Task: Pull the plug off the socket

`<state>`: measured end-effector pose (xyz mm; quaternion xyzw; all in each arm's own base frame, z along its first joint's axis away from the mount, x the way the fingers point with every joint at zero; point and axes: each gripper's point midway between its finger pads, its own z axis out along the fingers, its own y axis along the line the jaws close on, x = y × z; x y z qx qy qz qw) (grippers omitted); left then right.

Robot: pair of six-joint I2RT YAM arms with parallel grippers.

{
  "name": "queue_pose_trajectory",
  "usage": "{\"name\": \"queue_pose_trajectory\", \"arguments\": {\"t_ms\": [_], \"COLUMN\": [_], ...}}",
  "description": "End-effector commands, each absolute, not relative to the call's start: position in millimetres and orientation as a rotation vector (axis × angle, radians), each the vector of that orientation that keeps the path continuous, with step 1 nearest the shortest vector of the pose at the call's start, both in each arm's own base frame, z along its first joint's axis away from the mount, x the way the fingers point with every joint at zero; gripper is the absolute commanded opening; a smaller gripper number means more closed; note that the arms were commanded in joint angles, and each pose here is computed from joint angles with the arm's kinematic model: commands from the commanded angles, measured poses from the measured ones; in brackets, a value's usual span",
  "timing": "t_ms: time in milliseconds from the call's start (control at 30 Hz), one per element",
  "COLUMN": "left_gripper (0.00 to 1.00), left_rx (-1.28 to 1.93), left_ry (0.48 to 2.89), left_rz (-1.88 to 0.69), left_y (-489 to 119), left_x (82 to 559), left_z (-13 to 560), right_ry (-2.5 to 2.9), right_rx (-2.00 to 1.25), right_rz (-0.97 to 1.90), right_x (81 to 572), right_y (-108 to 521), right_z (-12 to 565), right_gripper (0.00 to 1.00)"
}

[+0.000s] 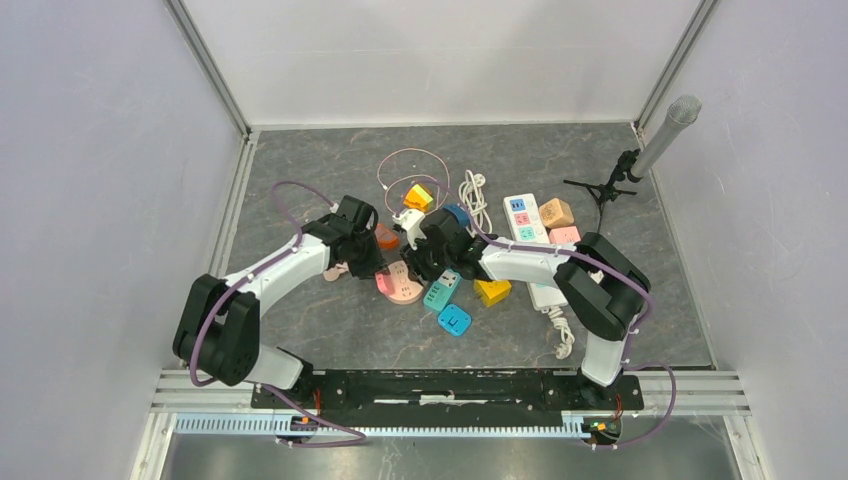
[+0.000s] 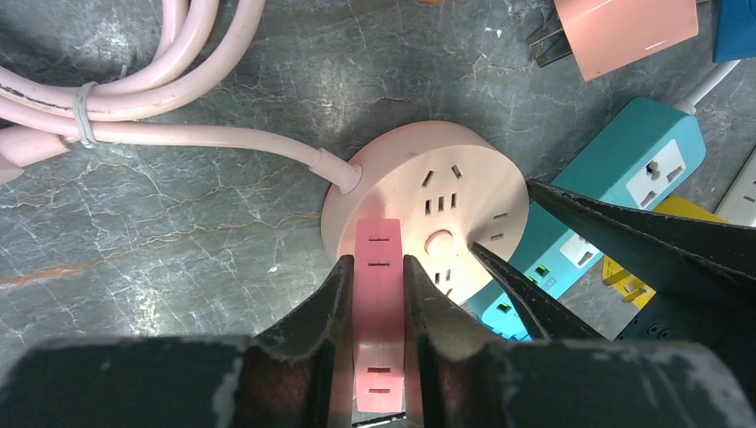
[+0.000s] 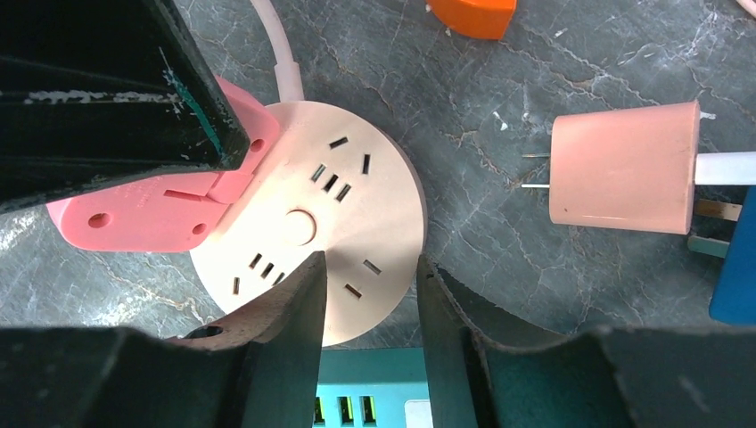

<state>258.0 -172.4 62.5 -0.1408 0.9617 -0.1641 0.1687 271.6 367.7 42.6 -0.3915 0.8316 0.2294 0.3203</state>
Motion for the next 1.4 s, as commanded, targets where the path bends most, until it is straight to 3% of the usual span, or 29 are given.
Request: {"name": "queue_pose_trajectory", "arguments": {"t_ms": [0, 700, 1000, 1233, 1367], "left_gripper": [0.02, 0.02, 0.02, 0.02, 0.02], "left_rx": [-0.342, -0.583, -0.599, -0.626, -0.635], "left_ry": [2.725, 2.63, 2.676, 2.673, 2.654], "left_rz": [-0.543, -0.609, -0.584, -0.716, -0.914], "left_y": [-184, -178, -164, -178, -204], "left_x": [265, 275, 254, 255, 263], "left_z": [81, 99, 84, 84, 93], "right_ry": [2.264, 2.294, 2.284, 2.223, 2.216], "right_rx": [-1.165, -1.21, -1.222, -1.36, -1.381], "right_rz": [0.526, 0.512, 0.504, 0.466, 0.448], "right_x": [256, 233, 233, 230, 232], "right_y": [348, 339, 337, 332, 331], "right_z": [21, 4, 6, 4, 4], "right_gripper": [0.45, 0.39, 0.39, 0.42, 0.42]}}
